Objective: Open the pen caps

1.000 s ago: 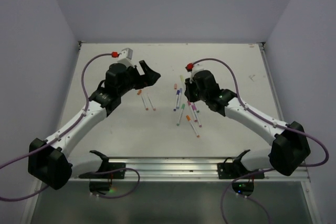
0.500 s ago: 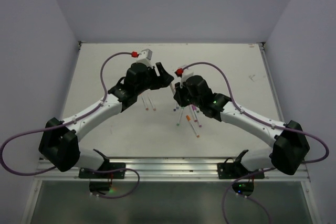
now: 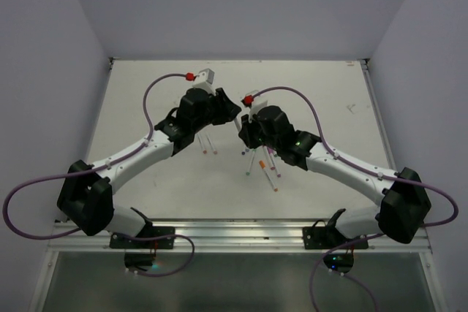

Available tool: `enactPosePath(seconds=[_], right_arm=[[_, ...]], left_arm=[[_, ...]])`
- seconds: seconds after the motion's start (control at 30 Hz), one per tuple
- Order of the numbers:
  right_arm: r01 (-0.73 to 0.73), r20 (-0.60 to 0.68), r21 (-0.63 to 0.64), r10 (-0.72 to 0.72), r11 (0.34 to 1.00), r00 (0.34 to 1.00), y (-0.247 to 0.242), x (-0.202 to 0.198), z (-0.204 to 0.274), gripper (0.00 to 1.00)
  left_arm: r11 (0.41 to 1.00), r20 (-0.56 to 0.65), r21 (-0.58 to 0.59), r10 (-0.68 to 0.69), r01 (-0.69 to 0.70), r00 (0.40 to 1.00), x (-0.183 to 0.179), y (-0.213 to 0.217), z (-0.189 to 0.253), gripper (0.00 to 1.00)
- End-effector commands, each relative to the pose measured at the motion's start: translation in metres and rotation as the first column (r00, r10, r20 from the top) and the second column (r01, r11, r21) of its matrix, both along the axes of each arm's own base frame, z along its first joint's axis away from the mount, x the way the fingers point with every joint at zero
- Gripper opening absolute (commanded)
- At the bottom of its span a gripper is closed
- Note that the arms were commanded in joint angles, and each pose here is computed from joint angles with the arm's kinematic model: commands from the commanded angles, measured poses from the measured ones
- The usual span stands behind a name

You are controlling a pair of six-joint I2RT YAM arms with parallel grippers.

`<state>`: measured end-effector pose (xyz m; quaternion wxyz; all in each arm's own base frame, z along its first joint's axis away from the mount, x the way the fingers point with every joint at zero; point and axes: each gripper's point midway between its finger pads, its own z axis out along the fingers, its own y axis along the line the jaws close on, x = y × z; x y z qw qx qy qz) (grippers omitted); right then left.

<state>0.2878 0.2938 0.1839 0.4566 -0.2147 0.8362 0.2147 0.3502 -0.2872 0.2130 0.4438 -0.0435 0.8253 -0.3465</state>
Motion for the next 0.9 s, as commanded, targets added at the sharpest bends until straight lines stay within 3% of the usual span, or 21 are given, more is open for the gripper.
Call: enactPosePath(seconds=[0.0, 0.43, 0.63, 0.73, 0.87], right_arm=[[0.008, 0.048, 0.068, -0.011, 0.998, 0.999, 0.012, 0.009, 0.025, 0.00], [0.010, 0.070, 0.115, -0.018, 0.993, 0.997, 0.014, 0.007, 0.030, 0.01], [0.015, 0.052, 0.130, -0.021, 0.991, 0.998, 0.011, 0.003, 0.022, 0.32], [0.013, 0.050, 0.126, -0.019, 0.992, 0.999, 0.010, 0.002, 0.020, 0.42], [0.018, 0.071, 0.135, -0.027, 0.991, 0.997, 0.010, 0.004, 0.020, 0.47]], left_arm=[[0.996, 0.058, -0.084, 0.006, -0.001, 0.998, 0.007, -0.010, 0.026, 0.43], [0.995, 0.056, -0.104, 0.007, -0.001, 0.998, 0.005, -0.011, 0.026, 0.02], [0.993, 0.072, -0.115, 0.012, -0.004, 0.997, 0.002, -0.008, 0.033, 0.00], [0.991, 0.080, -0.131, 0.014, -0.003, 0.997, 0.001, -0.007, 0.037, 0.00], [0.990, 0.082, -0.141, 0.010, 0.002, 0.997, -0.001, -0.007, 0.039, 0.00]])
